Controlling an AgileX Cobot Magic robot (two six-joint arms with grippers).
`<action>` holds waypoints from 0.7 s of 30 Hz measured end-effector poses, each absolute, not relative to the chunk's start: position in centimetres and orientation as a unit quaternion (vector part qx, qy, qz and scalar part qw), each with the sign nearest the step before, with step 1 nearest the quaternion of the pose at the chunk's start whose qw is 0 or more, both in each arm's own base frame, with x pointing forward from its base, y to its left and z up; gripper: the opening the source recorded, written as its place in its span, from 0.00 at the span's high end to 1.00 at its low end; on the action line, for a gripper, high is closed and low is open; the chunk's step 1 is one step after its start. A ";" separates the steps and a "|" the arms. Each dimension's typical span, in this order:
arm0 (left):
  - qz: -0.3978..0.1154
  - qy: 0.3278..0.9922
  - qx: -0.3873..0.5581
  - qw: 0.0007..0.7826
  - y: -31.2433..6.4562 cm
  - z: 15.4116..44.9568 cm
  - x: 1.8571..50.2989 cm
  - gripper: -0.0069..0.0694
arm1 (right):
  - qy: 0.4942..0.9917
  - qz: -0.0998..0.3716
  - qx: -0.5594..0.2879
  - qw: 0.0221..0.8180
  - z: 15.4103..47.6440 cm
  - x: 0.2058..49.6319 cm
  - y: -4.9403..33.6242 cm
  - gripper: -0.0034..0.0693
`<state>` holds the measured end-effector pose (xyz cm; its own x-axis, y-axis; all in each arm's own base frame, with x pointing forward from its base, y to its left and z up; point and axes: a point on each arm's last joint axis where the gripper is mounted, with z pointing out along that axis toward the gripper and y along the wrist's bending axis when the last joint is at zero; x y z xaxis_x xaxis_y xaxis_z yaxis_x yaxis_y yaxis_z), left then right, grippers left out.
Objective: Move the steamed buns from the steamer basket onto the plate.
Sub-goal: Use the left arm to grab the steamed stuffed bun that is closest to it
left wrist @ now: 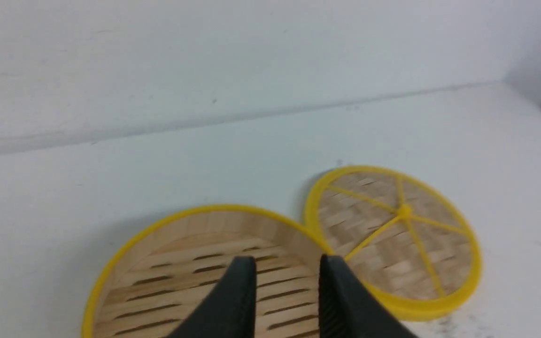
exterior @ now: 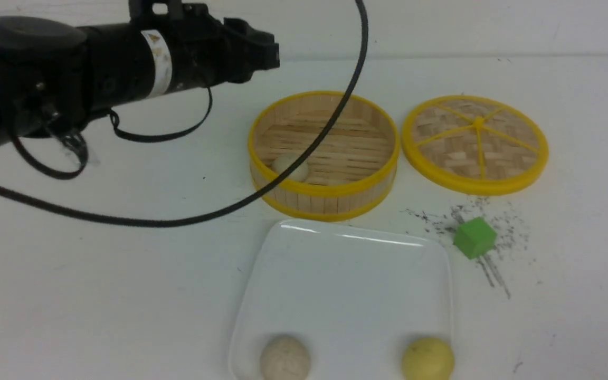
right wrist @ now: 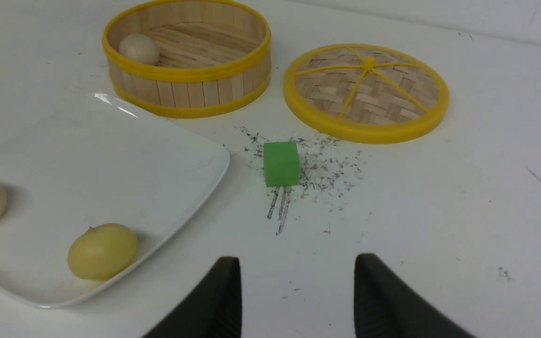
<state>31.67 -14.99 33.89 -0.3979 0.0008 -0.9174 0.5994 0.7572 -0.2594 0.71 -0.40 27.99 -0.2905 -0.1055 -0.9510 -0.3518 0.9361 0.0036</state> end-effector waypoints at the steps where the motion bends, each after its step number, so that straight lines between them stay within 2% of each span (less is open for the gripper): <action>1: -0.294 0.784 0.190 0.513 -15.0 34.0 31.5 0.61 | 0.796 0.107 -0.144 0.578 28.0 0.7 -0.4 0.48; 4: -0.333 0.778 0.186 0.500 -14.7 35.0 29.1 0.61 | 0.796 0.107 -0.144 0.578 28.0 0.7 -0.4 0.48; 9: -0.382 0.785 0.162 0.460 -14.4 35.0 26.7 0.61 | 0.796 0.107 -0.144 0.578 28.0 0.7 -0.4 0.48; 15: -0.437 0.794 0.172 0.386 -14.9 33.8 24.9 0.60 | 0.796 0.108 -0.143 0.578 28.0 0.7 -0.4 0.48; 21: -0.513 0.789 0.196 0.276 -15.2 33.7 23.0 0.60 | 0.796 0.108 -0.143 0.578 28.0 0.7 -0.4 0.48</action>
